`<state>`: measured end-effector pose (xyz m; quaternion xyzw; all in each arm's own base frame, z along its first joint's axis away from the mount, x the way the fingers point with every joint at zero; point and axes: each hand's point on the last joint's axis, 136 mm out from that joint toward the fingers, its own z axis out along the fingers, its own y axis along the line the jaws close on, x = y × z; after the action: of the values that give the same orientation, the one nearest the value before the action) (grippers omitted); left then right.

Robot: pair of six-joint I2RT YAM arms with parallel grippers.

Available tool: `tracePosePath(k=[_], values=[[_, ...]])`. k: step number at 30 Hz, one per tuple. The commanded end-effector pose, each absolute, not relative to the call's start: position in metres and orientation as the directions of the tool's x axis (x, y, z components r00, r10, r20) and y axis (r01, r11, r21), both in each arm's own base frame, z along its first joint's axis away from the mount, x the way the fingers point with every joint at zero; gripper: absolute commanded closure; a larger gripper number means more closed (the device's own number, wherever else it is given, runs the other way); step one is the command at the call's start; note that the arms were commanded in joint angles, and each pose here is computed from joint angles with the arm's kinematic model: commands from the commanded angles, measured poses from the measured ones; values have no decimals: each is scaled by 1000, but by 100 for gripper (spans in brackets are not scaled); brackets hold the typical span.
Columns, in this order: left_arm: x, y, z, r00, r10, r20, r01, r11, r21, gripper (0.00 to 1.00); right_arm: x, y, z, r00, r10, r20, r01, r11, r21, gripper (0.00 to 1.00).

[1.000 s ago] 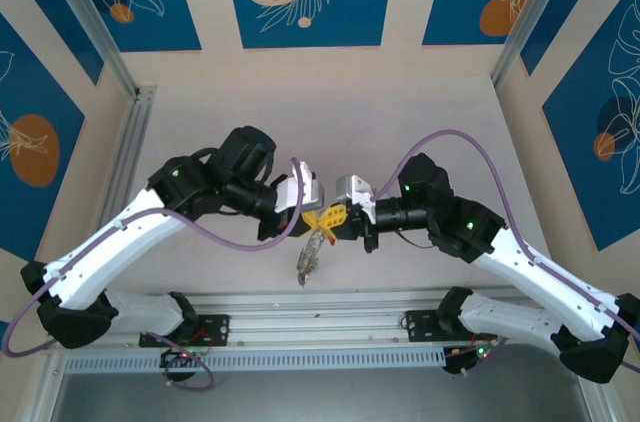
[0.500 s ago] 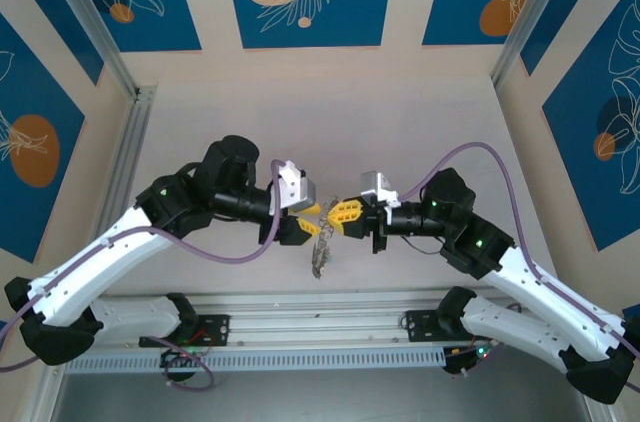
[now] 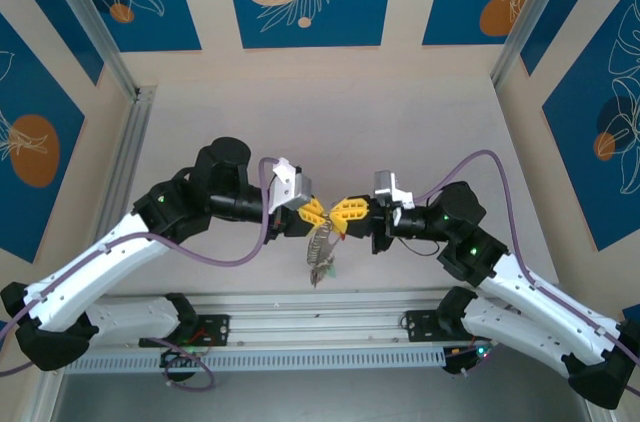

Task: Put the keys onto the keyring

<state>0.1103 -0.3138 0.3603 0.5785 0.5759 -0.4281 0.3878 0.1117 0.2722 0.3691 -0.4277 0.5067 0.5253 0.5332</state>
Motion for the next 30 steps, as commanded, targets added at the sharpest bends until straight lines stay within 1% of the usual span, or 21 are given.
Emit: tracePosePath(k=[1,7,13,20,30], values=[[102,-315,369,-16,290,-957,997,-72,-39,87,103,264,395,-6,229,-973,-998,65,21,100],[102,-317,370,-17,279,-960,996,-81,-41,100,102,263,392,-3,244,-970,-998,61,18,100],[104,-318,372,-12,266,-964,997,-71,-32,100,102,261,388,2,248,-969,-997,73,17,100],[112,-316,372,-3,275,-962,1000,-26,-10,100,110,261,371,-15,142,-990,-990,135,35,99],[119,-313,356,-2,338,-941,1000,13,2,100,117,253,359,-4,45,-999,-975,222,14,73]])
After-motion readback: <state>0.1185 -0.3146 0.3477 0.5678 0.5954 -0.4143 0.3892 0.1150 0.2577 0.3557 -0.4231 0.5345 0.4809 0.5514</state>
